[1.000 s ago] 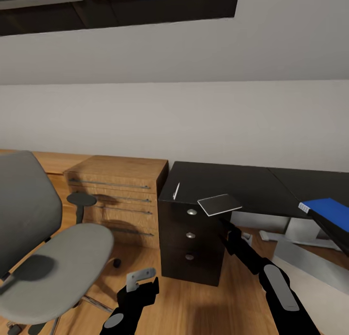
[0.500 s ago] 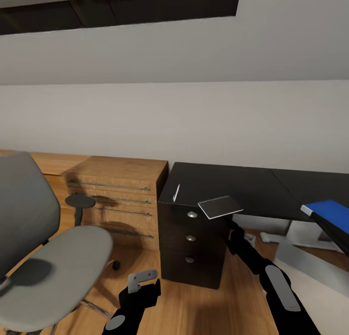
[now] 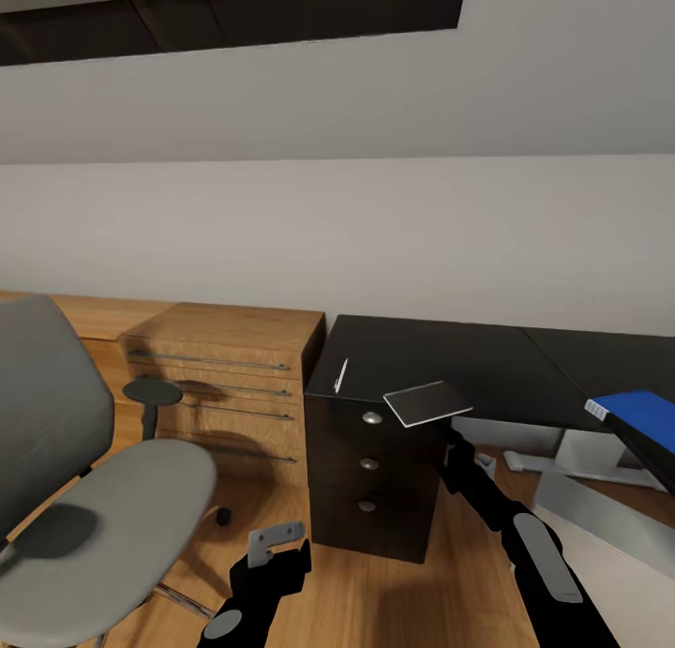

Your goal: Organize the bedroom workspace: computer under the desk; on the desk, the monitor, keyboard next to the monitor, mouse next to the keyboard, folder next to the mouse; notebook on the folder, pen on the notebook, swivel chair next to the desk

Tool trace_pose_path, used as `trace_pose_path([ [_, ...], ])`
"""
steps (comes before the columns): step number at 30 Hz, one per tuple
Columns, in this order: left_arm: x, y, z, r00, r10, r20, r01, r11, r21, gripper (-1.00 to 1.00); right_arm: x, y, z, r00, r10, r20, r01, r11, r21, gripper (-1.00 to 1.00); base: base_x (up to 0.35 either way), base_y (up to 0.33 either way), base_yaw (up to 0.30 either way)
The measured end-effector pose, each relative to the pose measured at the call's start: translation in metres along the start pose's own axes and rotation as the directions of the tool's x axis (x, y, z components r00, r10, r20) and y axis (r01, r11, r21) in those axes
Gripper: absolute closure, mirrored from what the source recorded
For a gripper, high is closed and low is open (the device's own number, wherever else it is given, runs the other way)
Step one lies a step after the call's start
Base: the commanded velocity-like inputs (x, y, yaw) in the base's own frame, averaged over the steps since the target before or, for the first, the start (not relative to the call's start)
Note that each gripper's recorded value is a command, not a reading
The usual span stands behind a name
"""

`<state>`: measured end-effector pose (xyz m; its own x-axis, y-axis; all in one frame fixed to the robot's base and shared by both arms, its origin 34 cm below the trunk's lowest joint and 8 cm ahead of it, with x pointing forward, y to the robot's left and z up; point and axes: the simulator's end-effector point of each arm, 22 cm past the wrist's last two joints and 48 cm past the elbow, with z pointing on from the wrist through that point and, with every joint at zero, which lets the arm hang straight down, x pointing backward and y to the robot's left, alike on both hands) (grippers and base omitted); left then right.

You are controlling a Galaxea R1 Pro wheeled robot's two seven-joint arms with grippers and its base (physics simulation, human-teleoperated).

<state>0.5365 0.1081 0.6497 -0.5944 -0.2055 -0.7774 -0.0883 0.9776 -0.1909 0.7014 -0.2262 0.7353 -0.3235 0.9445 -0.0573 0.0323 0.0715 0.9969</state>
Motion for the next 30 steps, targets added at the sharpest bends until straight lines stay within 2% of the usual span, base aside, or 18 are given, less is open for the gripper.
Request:
trace_pose_path([
  [1, 0.0002, -0.0006, -0.0004, 1.000, 0.001, 0.000, -0.001, 1.000, 0.001, -1.00, -0.0058, -0.0055, -0.0002, 1.000, -0.003, 0.029, 0.002, 1.000, 0.022, -1.00, 0.192, 0.000, 0.000],
  [7, 0.0006, -0.0008, -0.0004, 1.000, 0.002, 0.000, -0.002, 1.000, 0.001, -1.00, -0.0110, -0.0102, -0.0006, 0.998, 0.016, 0.054, -0.018, 0.999, 0.036, -1.00, 0.127, 0.000, 0.000],
  [30, 0.0004, -0.0003, -0.0002, 1.000, 0.001, 0.000, -0.001, 1.000, 0.000, -1.00, -0.0112, -0.0147, -0.0007, 0.998, 0.029, 0.057, -0.032, 0.998, 0.050, -1.00, 0.061, 0.000, 0.000],
])
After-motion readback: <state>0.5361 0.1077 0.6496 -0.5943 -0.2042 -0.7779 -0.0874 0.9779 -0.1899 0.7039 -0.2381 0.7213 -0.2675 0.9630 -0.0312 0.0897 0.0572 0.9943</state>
